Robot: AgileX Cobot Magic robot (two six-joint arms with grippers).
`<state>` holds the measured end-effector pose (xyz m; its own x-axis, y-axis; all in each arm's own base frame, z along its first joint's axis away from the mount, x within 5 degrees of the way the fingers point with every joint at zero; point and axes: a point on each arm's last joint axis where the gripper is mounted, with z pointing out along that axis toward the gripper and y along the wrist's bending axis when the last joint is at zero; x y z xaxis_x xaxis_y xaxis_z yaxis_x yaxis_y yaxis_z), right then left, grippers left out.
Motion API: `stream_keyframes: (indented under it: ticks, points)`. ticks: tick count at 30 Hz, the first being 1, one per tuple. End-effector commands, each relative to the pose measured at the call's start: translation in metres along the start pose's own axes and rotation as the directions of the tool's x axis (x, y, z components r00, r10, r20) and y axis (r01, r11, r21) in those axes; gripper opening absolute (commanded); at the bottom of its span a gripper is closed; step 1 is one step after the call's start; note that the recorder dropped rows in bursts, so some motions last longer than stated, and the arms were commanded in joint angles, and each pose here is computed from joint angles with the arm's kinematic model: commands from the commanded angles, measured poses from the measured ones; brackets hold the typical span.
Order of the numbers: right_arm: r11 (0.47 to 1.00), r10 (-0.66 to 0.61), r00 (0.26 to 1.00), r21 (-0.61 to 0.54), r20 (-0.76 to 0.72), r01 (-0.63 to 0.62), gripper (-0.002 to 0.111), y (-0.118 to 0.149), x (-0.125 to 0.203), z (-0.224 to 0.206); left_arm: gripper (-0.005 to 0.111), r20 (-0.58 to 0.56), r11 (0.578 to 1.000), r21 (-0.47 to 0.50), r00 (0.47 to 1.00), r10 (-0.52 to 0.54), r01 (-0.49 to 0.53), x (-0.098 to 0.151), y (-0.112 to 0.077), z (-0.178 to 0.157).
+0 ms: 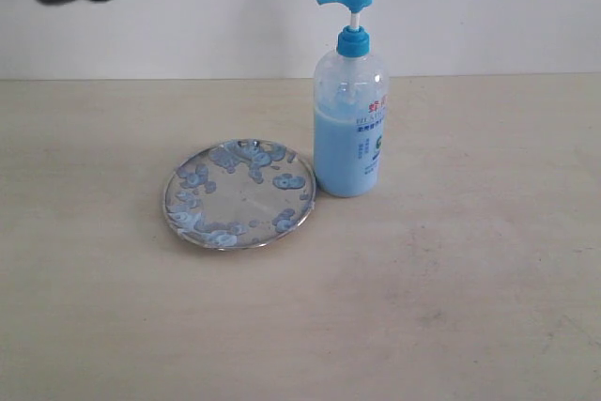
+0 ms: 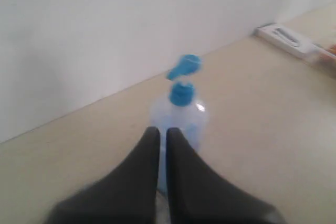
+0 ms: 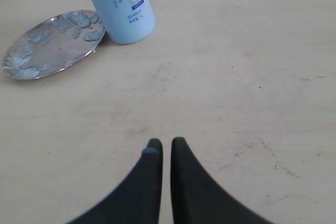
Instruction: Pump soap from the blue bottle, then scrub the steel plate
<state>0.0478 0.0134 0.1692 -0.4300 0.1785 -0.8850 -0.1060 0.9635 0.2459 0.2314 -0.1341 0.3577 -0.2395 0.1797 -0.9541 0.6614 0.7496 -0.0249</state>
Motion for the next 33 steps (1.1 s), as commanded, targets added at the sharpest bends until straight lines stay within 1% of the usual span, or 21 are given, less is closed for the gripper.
stream_keyframes:
  ticks: [1, 3, 7, 8, 10, 13, 16, 17, 19, 21, 22, 24, 26, 27, 28, 29, 30, 31, 33]
  points:
    - [1.000, -0.003, 1.000, 0.001, 0.005, 0.003, 0.001, 0.000, 0.000, 0.000, 0.004, 0.112, 0.993, -0.029, 0.987, 0.116, -0.114, 0.019, -0.025, -0.055]
    - [1.000, -0.003, 1.000, 0.001, 0.005, 0.003, 0.001, 0.000, 0.000, 0.000, 0.004, 0.150, 0.991, -0.070, 0.981, 0.123, -0.113, 0.025, -0.026, -0.072]
    - [1.000, -0.003, 1.000, 0.001, 0.005, 0.003, 0.001, 0.000, 0.000, 0.000, 0.004, 0.200, 0.986, -0.117, 0.970, 0.140, -0.118, 0.032, -0.028, -0.093]
    - [1.000, -0.003, 1.000, 0.001, 0.005, 0.003, 0.001, 0.000, 0.000, 0.000, 0.004, 0.217, 0.977, -0.164, 0.961, 0.171, -0.137, 0.033, -0.025, -0.099]
    - [1.000, -0.003, 1.000, 0.001, 0.005, 0.003, 0.001, 0.000, 0.000, 0.000, 0.004, 0.239, 0.947, -0.251, 0.936, 0.260, -0.199, 0.032, -0.022, -0.110]
    - [1.000, -0.003, 1.000, 0.001, 0.005, 0.003, 0.001, 0.000, 0.000, 0.000, 0.004, 0.265, 0.902, -0.334, 0.892, 0.367, -0.272, 0.029, -0.022, -0.126]
    - [1.000, -0.003, 1.000, 0.001, 0.005, 0.003, 0.001, 0.000, 0.000, 0.000, 0.004, 0.265, 0.824, -0.424, 0.819, 0.509, -0.375, 0.024, -0.023, -0.142]
    - [1.000, -0.003, 1.000, 0.001, 0.005, 0.003, 0.001, 0.000, 0.000, 0.000, 0.004, 0.256, 0.785, -0.455, 0.782, 0.568, -0.421, 0.023, -0.024, -0.149]
    - [1.000, -0.003, 1.000, 0.001, 0.005, 0.003, 0.001, 0.000, 0.000, 0.000, 0.004, 0.247, 0.742, -0.489, 0.744, 0.621, -0.458, 0.022, -0.025, -0.155]
    - [1.000, -0.003, 1.000, 0.001, 0.005, 0.003, 0.001, 0.000, 0.000, 0.000, 0.004, 0.256, 0.736, -0.502, 0.735, 0.628, -0.454, 0.021, -0.026, -0.159]
    - [1.000, -0.003, 1.000, 0.001, 0.005, 0.003, 0.001, 0.000, 0.000, 0.000, 0.004, 0.262, 0.741, -0.502, 0.739, 0.621, -0.446, 0.021, -0.025, -0.160]
    - [1.000, -0.003, 1.000, 0.001, 0.005, 0.003, 0.001, 0.000, 0.000, 0.000, 0.004, 0.298, 0.790, -0.480, 0.776, 0.555, -0.381, 0.023, -0.025, -0.158]
    - [1.000, -0.003, 1.000, 0.001, 0.005, 0.003, 0.001, 0.000, 0.000, 0.000, 0.004, 0.351, 0.842, -0.467, 0.818, 0.455, -0.269, 0.031, -0.021, -0.154]
    - [1.000, -0.003, 1.000, 0.001, 0.005, 0.003, 0.001, 0.000, 0.000, 0.000, 0.004, 0.394, 0.881, -0.435, 0.841, 0.370, -0.184, 0.039, -0.019, -0.150]
    - [1.000, -0.003, 1.000, 0.001, 0.005, 0.003, 0.001, 0.000, 0.000, 0.000, 0.004, 0.421, 0.908, -0.400, 0.855, 0.303, -0.124, 0.048, -0.018, -0.145]
    - [1.000, -0.003, 1.000, 0.001, 0.005, 0.003, 0.001, 0.000, 0.000, 0.000, 0.004, 0.433, 0.935, -0.354, 0.880, 0.195, -0.033, 0.061, -0.015, -0.139]
    - [1.000, -0.003, 1.000, 0.001, 0.005, 0.003, 0.001, 0.000, 0.000, 0.000, 0.004, 0.418, 0.943, -0.329, 0.903, 0.095, 0.053, 0.076, -0.012, -0.134]
    - [1.000, -0.003, 1.000, 0.001, 0.005, 0.003, 0.001, 0.000, 0.000, 0.000, 0.004, 0.400, 0.936, -0.330, 0.916, 0.023, 0.120, 0.090, -0.009, -0.132]
    - [1.000, -0.003, 1.000, 0.001, 0.005, 0.003, 0.001, 0.000, 0.000, 0.000, 0.004, 0.287, 0.910, -0.380, 0.957, -0.051, 0.162, 0.127, -0.003, -0.125]
